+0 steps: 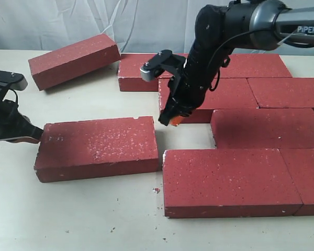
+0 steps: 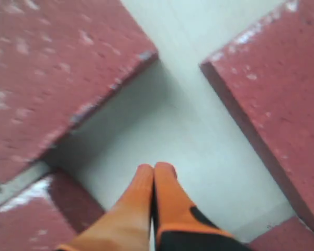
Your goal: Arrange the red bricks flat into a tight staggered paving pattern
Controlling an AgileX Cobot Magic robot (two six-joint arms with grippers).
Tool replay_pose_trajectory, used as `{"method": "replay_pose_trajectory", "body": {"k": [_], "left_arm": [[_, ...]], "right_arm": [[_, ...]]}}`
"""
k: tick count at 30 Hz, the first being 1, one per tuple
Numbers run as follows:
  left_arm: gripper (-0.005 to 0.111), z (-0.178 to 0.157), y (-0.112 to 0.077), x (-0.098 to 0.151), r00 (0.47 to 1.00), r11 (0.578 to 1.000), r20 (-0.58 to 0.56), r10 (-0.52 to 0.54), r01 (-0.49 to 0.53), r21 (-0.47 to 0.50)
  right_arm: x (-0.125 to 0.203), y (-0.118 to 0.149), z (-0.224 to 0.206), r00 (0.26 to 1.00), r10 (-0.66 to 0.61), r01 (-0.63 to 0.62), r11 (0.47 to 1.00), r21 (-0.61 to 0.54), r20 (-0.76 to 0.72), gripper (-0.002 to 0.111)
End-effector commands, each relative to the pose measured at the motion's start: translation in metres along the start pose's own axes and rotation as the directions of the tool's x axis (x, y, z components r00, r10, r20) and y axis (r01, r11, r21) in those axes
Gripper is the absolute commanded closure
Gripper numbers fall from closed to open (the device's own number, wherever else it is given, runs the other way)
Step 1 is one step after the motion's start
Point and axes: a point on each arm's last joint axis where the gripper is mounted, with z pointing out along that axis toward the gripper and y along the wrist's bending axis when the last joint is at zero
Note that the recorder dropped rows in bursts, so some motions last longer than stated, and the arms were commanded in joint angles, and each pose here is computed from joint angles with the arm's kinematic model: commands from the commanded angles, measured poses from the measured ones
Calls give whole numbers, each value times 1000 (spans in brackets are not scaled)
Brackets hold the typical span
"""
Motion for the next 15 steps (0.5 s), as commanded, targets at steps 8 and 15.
{"method": "replay_pose_trajectory", "body": {"k": [8,15], "left_arm": [[107,-1,-4,-11,996,998,83,29,-33,45],[107,-3,4,-9,996,1000,82,18,-18,-3]], "right_arm": [[-18,79,-14,957,-254,288,901,-324,144,109],[-23,122,8,886,-457,458,833,-310,80,109]]}}
